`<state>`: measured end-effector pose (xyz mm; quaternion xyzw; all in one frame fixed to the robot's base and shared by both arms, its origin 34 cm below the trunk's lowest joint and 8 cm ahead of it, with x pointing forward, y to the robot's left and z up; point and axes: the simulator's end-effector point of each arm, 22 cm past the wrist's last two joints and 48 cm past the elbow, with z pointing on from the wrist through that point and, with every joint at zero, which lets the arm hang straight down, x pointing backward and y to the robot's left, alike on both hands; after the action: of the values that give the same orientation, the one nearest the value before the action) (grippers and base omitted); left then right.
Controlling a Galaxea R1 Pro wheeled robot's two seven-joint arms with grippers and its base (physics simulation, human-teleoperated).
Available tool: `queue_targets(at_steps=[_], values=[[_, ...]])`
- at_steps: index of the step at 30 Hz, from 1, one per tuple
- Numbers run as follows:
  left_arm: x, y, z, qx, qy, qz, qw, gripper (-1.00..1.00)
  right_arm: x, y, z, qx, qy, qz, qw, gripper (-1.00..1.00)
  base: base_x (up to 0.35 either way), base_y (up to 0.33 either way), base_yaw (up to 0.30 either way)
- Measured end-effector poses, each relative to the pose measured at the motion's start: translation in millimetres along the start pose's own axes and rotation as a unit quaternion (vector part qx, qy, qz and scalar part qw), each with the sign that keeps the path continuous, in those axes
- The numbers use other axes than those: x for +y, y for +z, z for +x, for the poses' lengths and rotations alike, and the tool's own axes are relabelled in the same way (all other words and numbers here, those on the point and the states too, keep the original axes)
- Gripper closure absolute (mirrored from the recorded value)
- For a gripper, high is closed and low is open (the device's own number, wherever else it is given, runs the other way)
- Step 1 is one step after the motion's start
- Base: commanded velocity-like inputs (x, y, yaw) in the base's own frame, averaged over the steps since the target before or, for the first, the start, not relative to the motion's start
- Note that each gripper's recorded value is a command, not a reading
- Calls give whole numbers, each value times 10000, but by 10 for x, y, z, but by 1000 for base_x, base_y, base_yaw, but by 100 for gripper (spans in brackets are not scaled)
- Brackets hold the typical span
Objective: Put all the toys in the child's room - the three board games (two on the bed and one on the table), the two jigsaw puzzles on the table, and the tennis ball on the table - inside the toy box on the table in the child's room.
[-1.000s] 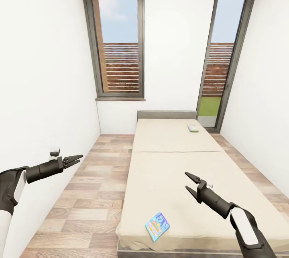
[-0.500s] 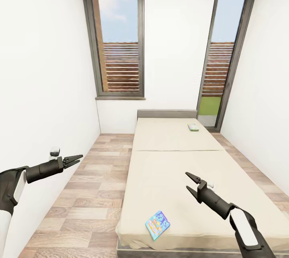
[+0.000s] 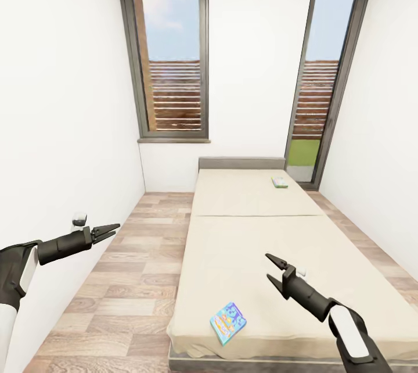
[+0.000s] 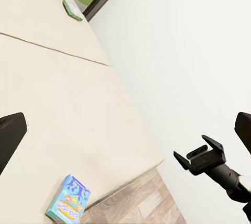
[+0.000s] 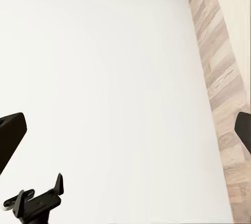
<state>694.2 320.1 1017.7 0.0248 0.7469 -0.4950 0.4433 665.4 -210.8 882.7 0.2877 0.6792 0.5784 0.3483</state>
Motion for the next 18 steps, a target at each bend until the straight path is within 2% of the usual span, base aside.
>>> queue_targets(at_steps=[5, 8, 18], values=[[57, 10, 52, -1, 4, -3, 10000, -100, -346, 27, 130, 86, 360, 204, 9991, -100, 0, 0, 0], [90, 15, 84, -1, 1, -3, 10000, -100, -449, 44, 155, 91, 435, 249, 9987, -100, 0, 0, 0], [203, 32, 196, -1, 1, 0, 10000, -100, -652, 76, 50, -226, 273, 293, 9989, -100, 0, 0, 0]])
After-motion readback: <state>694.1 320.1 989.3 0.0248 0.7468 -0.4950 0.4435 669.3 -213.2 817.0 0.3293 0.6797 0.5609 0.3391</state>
